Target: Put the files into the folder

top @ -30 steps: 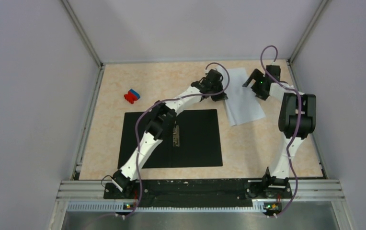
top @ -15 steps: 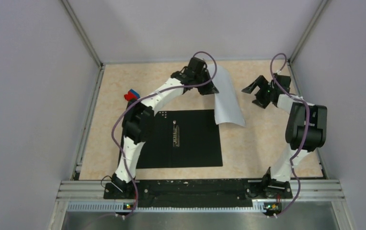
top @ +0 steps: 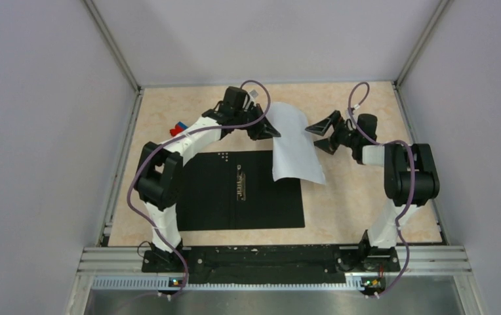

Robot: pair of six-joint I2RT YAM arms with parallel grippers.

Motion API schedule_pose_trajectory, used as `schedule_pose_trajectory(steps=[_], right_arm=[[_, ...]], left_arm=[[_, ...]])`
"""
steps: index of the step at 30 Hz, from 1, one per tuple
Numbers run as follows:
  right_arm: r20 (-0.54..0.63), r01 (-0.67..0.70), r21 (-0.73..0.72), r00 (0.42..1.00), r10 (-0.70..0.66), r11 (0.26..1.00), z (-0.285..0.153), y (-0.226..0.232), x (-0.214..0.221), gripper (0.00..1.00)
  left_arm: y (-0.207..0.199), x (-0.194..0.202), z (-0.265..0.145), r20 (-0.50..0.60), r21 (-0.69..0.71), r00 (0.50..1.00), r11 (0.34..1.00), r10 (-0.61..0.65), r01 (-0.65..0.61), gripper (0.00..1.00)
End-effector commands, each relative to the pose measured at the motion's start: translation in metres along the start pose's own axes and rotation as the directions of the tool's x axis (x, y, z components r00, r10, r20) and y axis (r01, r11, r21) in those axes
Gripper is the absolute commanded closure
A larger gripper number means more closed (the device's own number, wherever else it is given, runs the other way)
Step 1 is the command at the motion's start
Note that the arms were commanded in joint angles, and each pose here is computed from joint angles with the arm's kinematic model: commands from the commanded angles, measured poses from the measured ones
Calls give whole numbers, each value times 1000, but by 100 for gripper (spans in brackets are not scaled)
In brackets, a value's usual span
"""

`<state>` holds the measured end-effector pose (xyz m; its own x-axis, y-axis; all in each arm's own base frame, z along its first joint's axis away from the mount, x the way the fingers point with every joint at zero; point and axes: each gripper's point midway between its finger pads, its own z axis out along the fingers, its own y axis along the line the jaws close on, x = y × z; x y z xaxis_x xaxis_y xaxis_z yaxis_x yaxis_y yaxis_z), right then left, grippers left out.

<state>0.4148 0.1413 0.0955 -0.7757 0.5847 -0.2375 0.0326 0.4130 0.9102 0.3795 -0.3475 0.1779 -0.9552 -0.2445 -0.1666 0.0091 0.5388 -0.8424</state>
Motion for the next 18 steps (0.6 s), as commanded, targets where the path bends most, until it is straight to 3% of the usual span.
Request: schedule_pose_trajectory(steps=[1, 8, 18], right_arm=[[-10, 43, -160, 999, -45, 986, 11, 43, 1, 1], [-32, 22, -106, 999, -25, 994, 17, 32, 7, 1], [-113, 13, -254, 993, -43, 967, 18, 80, 43, 3]], left_arm=[[-41, 5, -32, 12, 158, 997, 985, 74, -75, 100], [-44, 7, -51, 25, 208, 998, 976, 63, -66, 100], [-33, 24, -54, -23, 206, 998, 977, 56, -50, 100]])
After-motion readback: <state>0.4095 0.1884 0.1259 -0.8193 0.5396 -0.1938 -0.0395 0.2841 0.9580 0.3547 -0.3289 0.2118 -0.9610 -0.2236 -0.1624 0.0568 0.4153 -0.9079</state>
